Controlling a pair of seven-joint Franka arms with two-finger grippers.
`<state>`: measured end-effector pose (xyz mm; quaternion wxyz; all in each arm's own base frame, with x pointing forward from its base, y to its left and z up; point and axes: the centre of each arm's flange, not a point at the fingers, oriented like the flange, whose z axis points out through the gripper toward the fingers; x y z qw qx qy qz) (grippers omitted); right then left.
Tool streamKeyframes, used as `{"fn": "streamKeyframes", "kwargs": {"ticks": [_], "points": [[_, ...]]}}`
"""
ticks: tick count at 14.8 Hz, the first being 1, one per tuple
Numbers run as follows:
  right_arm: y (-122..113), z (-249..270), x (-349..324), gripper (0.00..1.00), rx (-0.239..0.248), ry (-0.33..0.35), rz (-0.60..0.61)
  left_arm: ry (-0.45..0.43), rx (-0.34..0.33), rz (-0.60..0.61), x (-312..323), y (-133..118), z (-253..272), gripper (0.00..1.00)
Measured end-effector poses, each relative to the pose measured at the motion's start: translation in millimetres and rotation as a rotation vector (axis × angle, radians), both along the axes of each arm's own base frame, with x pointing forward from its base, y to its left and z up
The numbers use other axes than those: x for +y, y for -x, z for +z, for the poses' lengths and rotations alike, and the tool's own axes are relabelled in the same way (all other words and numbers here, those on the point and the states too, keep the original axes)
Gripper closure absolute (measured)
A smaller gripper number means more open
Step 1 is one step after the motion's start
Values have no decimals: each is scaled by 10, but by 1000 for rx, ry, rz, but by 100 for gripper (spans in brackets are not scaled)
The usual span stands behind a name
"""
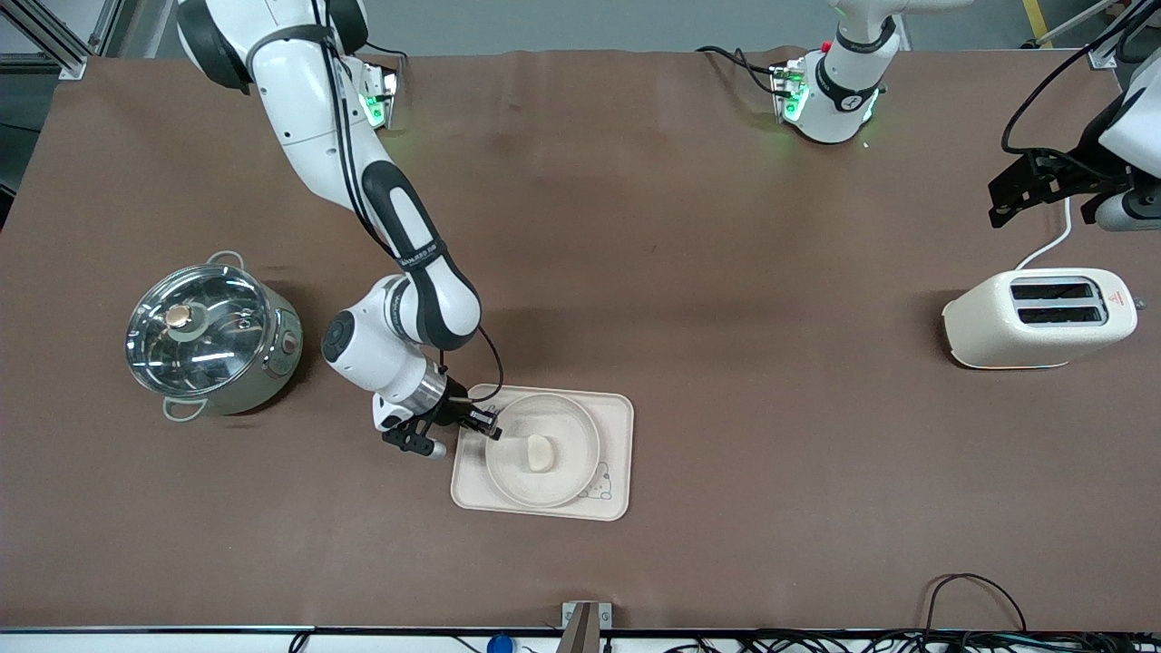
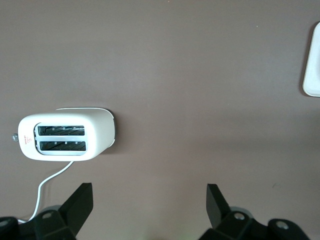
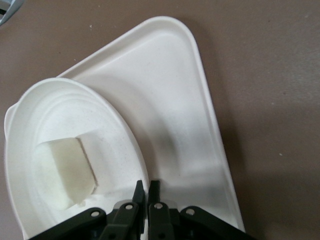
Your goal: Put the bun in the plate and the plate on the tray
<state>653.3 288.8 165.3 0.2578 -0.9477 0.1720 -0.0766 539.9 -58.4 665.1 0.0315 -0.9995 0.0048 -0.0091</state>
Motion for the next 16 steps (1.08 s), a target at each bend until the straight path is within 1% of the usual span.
{"fn": "streamKeyframes", "kwargs": {"ticks": [1,2,3,5,9,10,13,16], "points": [[-9,9,19,91,-2,-2,2,0,0,0,0,0,-1,0],[-5,-2,29,83,-2,1,7,0,0,0,0,0,-2,0],[-7,-14,29,71,-2,5,9,0,0,0,0,0,-2,0],[-24,3,25,52,-5,4,7,0,0,0,-1,0,-2,0],[9,-12,4,10,4,8,6,0,1,0,-2,0,-4,0],[43,3,-23,3,10,11,4,0,1,0,-1,0,-4,0],[196,190,-146,0,26,10,-8,0,1,0,0,-1,-7,0],[399,615,-306,0,24,-11,-24,0,2,0,0,-1,-8,0]]}}
